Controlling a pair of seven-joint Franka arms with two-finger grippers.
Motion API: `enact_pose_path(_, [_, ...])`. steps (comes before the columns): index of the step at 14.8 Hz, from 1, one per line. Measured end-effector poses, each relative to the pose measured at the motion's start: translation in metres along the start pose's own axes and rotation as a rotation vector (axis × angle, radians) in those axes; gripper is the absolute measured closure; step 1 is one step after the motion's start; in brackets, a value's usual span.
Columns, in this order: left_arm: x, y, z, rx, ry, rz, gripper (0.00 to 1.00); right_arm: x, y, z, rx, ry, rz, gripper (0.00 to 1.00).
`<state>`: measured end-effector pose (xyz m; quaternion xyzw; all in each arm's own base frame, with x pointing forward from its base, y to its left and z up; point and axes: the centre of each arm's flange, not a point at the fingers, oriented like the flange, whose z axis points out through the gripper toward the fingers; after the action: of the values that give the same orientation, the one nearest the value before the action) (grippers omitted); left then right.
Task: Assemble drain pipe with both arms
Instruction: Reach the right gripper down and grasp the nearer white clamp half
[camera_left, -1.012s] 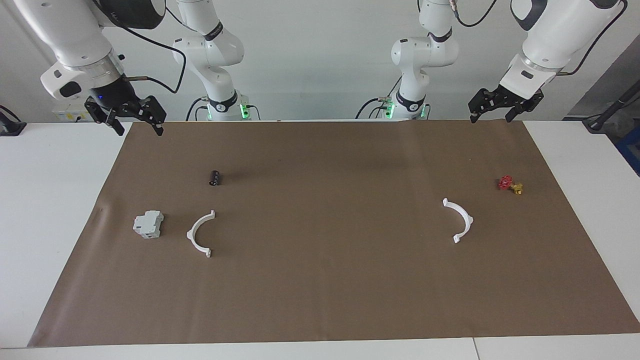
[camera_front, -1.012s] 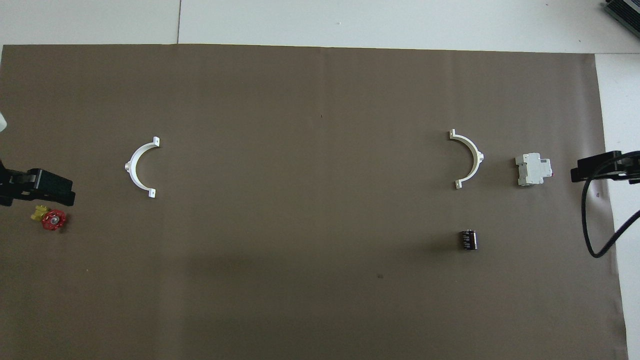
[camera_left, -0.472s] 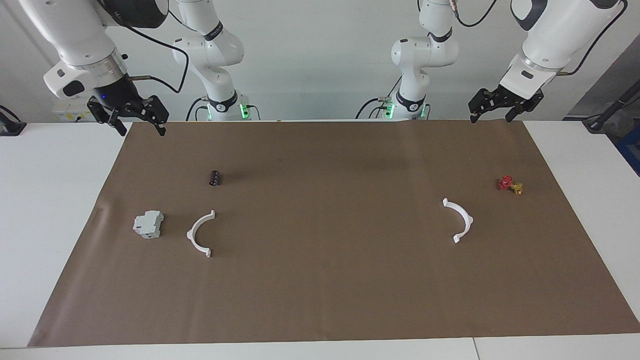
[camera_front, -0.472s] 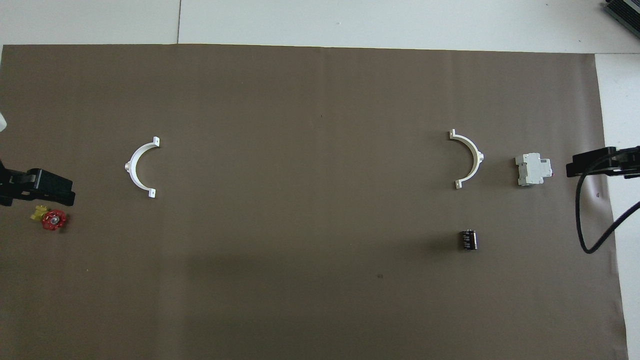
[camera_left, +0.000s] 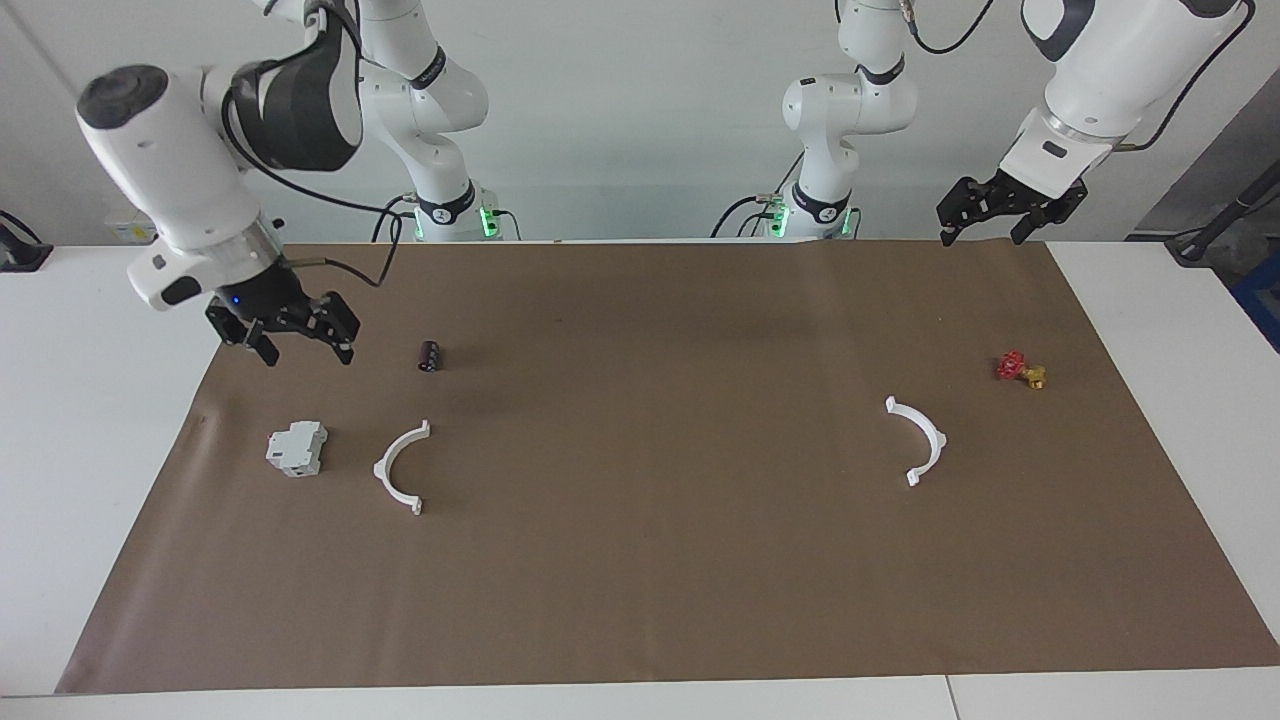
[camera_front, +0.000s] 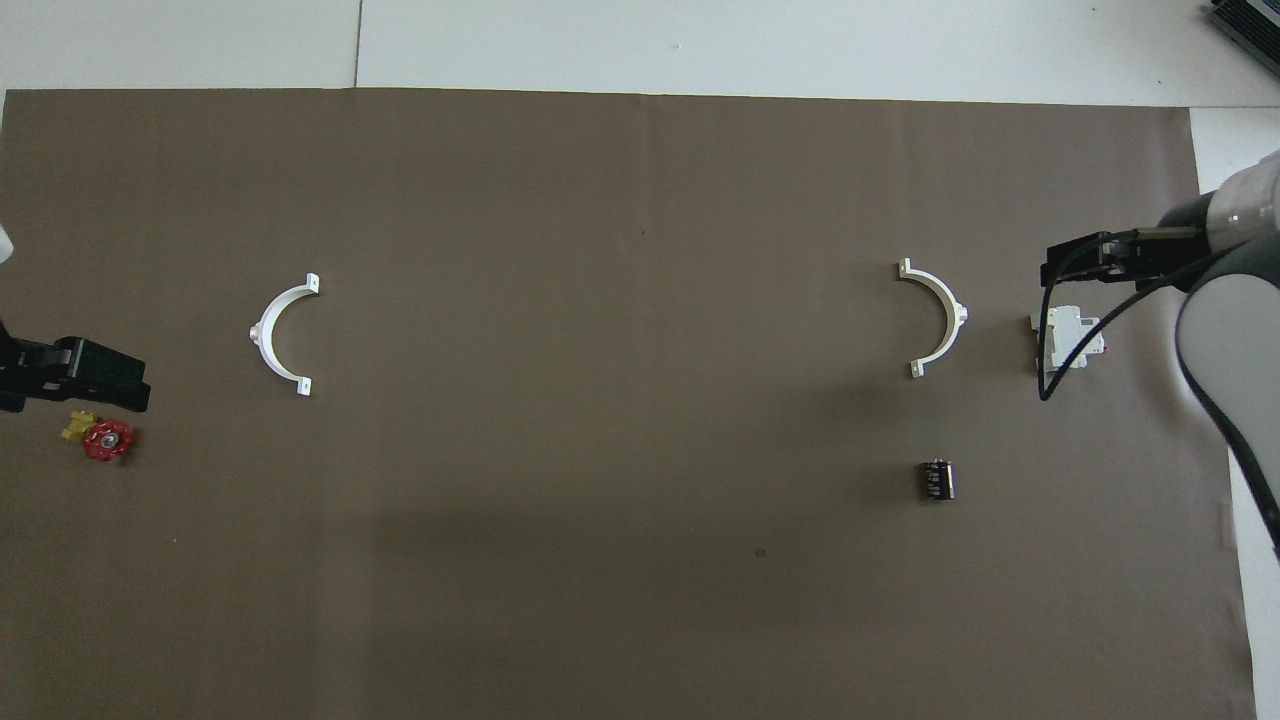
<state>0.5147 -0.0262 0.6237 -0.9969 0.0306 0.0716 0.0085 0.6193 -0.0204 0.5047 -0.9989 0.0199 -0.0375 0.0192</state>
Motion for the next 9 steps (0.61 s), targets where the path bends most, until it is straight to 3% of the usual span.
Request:
enact_pose_path(5, [0.0, 0.0, 0.0, 0.0, 0.0, 0.0, 0.0, 0.014, -0.013, 0.132, -0.02, 0.054, -0.16, 0.0])
enact_pose_path(9, [0.0, 0.0, 0.0, 0.0, 0.0, 0.0, 0.0, -0.003, -0.002, 0.188, -0.007, 0.014, -0.203, 0.0])
